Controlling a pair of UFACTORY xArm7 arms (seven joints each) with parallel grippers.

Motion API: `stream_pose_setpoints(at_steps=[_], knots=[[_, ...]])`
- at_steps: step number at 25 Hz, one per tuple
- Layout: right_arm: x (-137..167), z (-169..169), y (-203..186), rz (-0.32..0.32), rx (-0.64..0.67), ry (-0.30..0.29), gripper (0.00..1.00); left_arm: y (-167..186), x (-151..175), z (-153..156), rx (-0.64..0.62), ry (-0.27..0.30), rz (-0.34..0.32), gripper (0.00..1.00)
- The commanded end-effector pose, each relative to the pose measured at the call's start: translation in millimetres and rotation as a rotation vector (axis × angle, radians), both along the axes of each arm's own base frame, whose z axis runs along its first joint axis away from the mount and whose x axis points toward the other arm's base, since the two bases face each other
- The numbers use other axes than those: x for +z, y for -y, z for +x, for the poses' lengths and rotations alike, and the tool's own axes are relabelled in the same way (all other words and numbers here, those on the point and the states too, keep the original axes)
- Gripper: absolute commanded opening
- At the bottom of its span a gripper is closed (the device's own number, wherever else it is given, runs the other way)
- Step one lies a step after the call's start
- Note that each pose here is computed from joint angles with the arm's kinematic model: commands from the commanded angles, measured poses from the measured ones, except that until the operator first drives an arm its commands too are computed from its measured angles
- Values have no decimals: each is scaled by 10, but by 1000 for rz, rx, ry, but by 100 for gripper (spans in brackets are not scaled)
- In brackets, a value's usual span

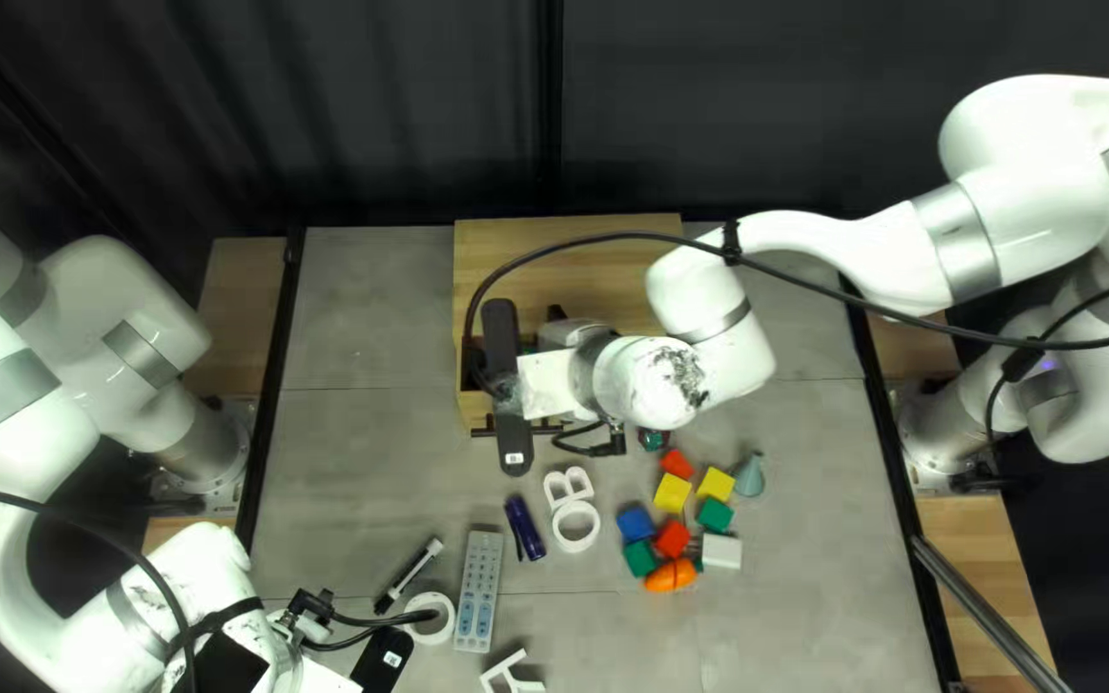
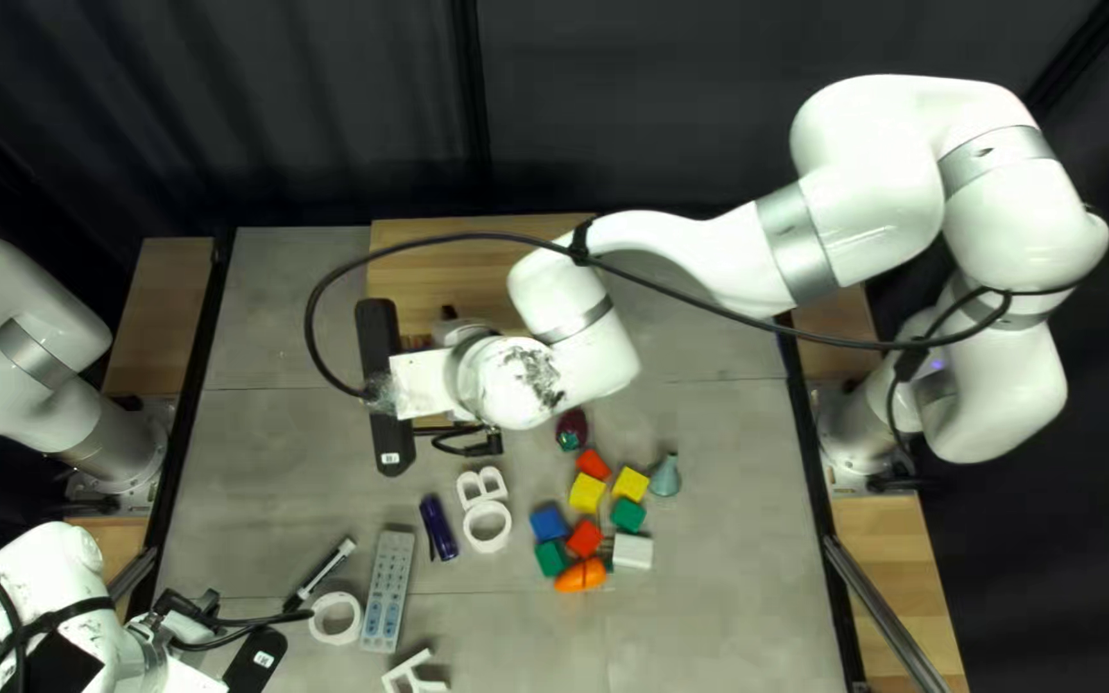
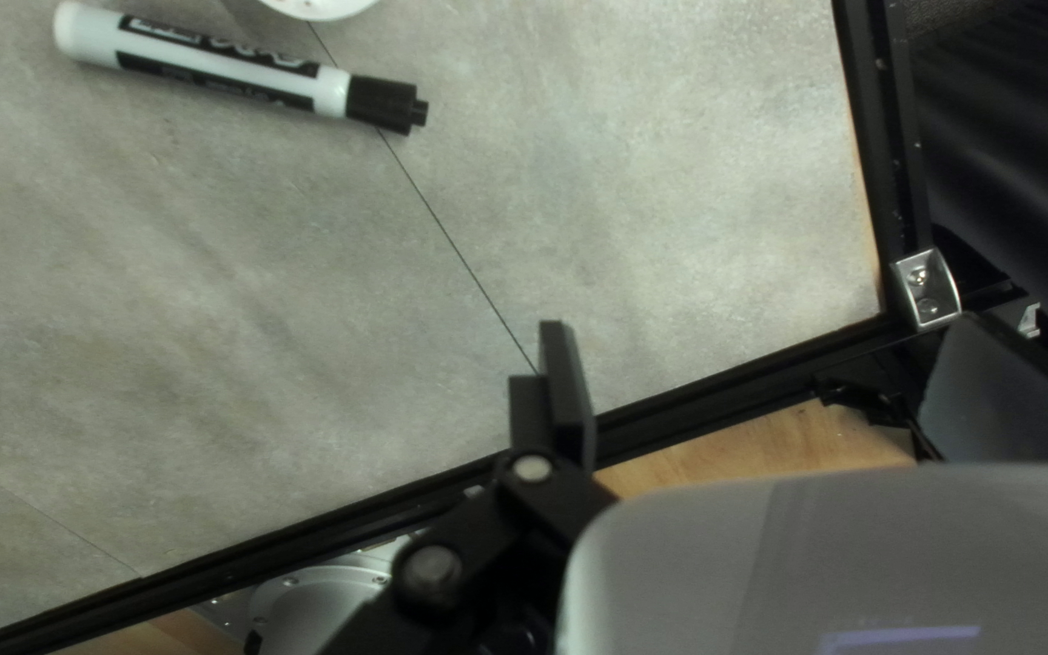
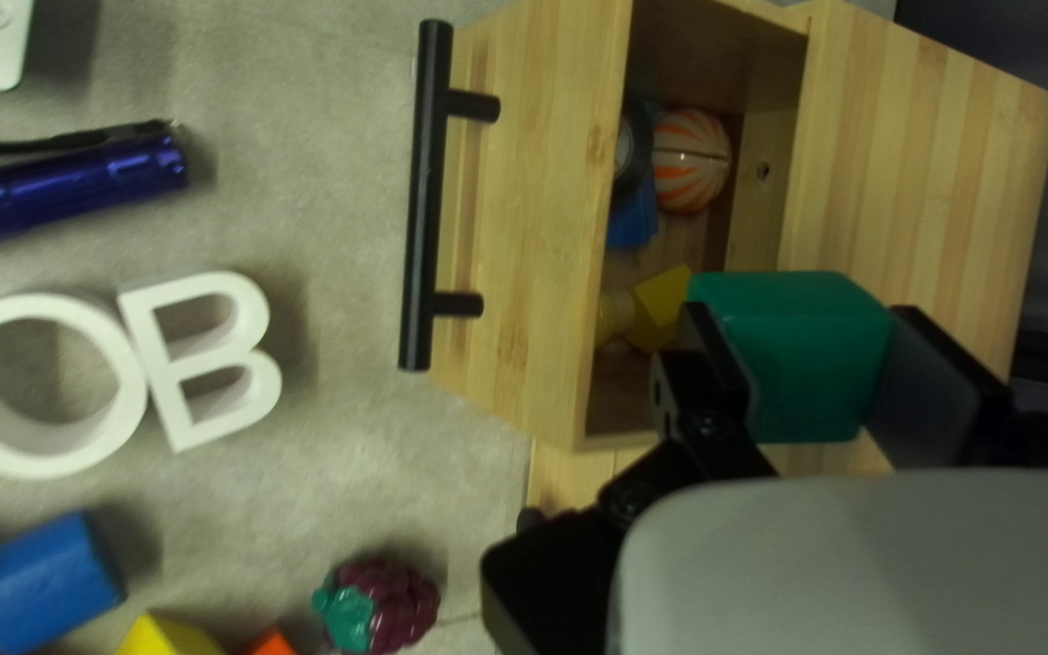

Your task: Open drawers and place objects into drawer and close

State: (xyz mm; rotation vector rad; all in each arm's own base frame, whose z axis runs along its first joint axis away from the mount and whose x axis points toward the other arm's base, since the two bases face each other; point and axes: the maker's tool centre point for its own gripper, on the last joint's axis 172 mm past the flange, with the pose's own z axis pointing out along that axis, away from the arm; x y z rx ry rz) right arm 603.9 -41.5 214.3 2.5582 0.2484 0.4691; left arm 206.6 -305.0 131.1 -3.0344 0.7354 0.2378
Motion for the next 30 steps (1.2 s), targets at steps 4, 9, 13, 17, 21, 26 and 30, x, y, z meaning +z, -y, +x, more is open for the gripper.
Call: stream_pose_setpoints(at_steps=[4,9,13,17,21,26,30], knots=[[13,22,-10,3,3,12,100,0,0,0,0,0,0,100],[93,-206,-320,30,-11,10,100,0,0,0,0,0,0,100],[-105,-757,-672,115,-23,-14,100,0,0,0,0,0,0,100],[-331,-1458,-1060,209,28,-48,100,0,0,0,0,0,0,100],[-375,-1847,-1416,211,225,-124,100,0,0,0,0,0,0,100],[-501,-2226,-1455,144,543,-250,100,0,0,0,0,0,0,100],[-517,-2241,-1401,117,685,-396,100,0,0,0,0,0,0,100]])
